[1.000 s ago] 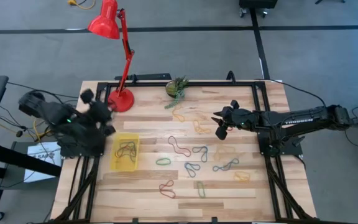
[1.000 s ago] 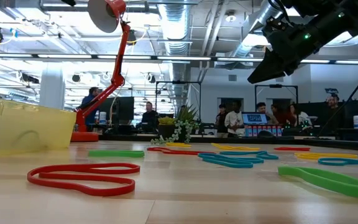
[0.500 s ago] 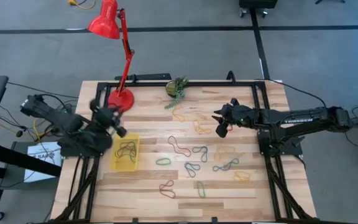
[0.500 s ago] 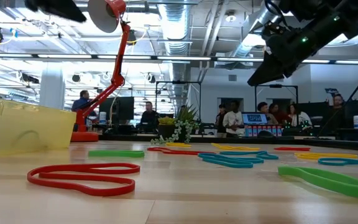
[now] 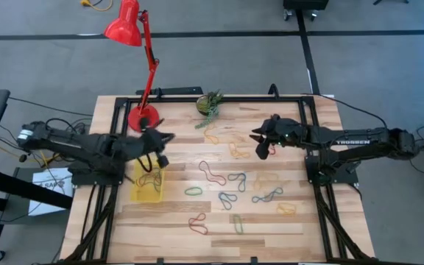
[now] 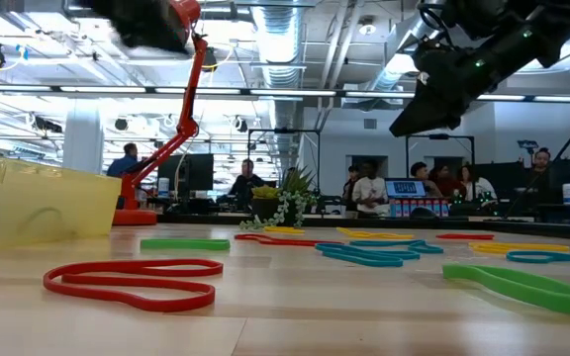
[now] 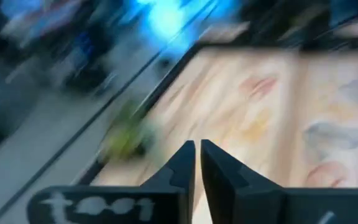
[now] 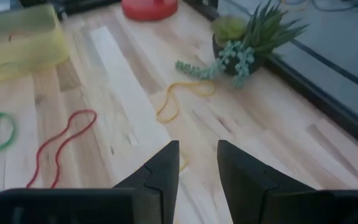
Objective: Pick and place items into bin
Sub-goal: Put the red rubberbands into the yellow bin
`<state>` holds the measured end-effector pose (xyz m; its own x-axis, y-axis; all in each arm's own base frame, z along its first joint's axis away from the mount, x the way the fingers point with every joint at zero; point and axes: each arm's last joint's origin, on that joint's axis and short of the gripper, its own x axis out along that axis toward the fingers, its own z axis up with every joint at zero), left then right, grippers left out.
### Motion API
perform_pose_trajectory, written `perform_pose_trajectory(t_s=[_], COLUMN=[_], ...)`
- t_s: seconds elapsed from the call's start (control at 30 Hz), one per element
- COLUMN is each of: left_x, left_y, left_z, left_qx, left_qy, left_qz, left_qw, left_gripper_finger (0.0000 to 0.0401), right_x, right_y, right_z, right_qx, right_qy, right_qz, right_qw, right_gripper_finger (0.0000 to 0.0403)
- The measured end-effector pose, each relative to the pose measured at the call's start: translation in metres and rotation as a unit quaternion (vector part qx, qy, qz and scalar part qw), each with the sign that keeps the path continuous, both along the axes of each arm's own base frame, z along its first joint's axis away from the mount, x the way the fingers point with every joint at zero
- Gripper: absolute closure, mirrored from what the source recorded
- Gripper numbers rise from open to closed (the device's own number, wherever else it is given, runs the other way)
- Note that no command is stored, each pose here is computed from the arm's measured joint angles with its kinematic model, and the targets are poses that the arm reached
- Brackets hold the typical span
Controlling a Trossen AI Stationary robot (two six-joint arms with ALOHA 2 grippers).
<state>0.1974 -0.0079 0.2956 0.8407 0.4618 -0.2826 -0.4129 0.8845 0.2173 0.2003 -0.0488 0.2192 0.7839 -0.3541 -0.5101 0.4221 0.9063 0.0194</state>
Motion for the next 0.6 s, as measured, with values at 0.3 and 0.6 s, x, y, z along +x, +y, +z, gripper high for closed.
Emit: perform_pose_trajectory(t_s=[0.3, 0.6], left_x=[-0.001, -0.014], left_y=[0.069, 0.129], left_z=[0.009, -0.006], left_qx=[0.06, -0.068], left_qy=[-0.011, -0.022], left_qz=[0.086, 0.022], left_qw=[0.994, 0.997], left_gripper_finger=[0.0394, 0.0361], right_x=[-0.003, -0.005], right_y=[-0.001, -0.006], right_z=[-0.004, -0.005], right_qx=[0.007, 0.018], right_qy=[0.022, 0.029], right_qz=[-0.004, -0.006], right_qw=[1.0, 0.999], right_gripper_finger=[0.0301, 0.0301])
